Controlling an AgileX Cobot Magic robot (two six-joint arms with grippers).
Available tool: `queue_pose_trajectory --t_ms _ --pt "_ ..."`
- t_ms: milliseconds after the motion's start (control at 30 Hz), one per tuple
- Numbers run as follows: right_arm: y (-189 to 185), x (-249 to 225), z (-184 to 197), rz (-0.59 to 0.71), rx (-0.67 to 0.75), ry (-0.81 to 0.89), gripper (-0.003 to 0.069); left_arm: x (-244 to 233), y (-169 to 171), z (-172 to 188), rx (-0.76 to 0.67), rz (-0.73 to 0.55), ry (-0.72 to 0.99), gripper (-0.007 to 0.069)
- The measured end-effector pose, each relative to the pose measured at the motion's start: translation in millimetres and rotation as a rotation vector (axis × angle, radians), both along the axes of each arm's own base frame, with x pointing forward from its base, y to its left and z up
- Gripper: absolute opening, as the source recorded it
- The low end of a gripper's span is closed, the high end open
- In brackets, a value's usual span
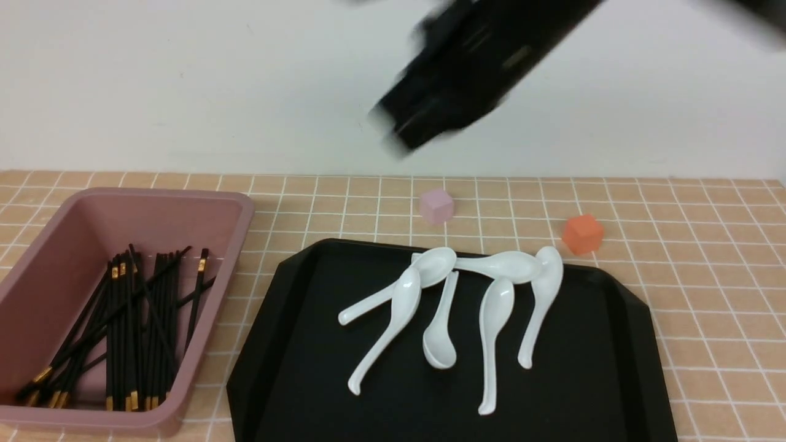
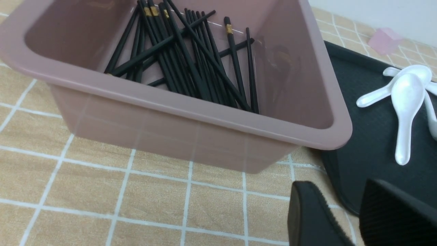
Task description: On brown tablecloth take chopsticks from black tray and put them in box.
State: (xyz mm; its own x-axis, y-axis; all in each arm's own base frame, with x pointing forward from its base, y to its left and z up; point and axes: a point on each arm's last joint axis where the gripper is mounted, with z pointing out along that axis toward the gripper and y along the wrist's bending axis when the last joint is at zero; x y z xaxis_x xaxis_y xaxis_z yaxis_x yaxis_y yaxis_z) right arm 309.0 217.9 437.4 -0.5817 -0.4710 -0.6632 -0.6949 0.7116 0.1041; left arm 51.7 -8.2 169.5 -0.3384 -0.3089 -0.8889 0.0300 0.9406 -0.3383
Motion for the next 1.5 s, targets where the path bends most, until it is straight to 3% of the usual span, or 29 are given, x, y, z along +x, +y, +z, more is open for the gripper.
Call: queue_pose_trajectory --t_ms 200,333,500,633,833,933,1100,1500 --pt "-56 -66 42 -0.096 0.009 -0.089 -0.0002 0 0 0 0.000 0.000 0.000 0.0239" --pt "-84 -112 36 -0.111 0.011 -0.086 -0.0001 0 0 0 0.000 0.000 0.000 0.0239" --pt "-119 -161 14 -0.160 0.097 -0.238 0.0000 0 0 0 0.000 0.000 0.000 0.0239" --pt "-143 -197 -27 -0.194 0.214 -0.383 0.0000 0 0 0 0.000 0.000 0.000 0.0239" --pt "-155 -211 -123 -0.247 0.336 -0.501 0.0000 0 0 0 0.000 0.000 0.000 0.0239" --pt "-156 -211 -153 -0.267 0.360 -0.533 0.0001 0 0 0 0.000 0.000 0.000 0.0239" --pt "-158 -210 -170 -0.284 0.391 -0.580 0.0003 0 0 0 0.000 0.000 0.000 0.0239" --pt "-158 -212 -184 -0.279 0.344 -0.513 0.0013 0 0 0 0.000 0.000 0.000 0.0239"
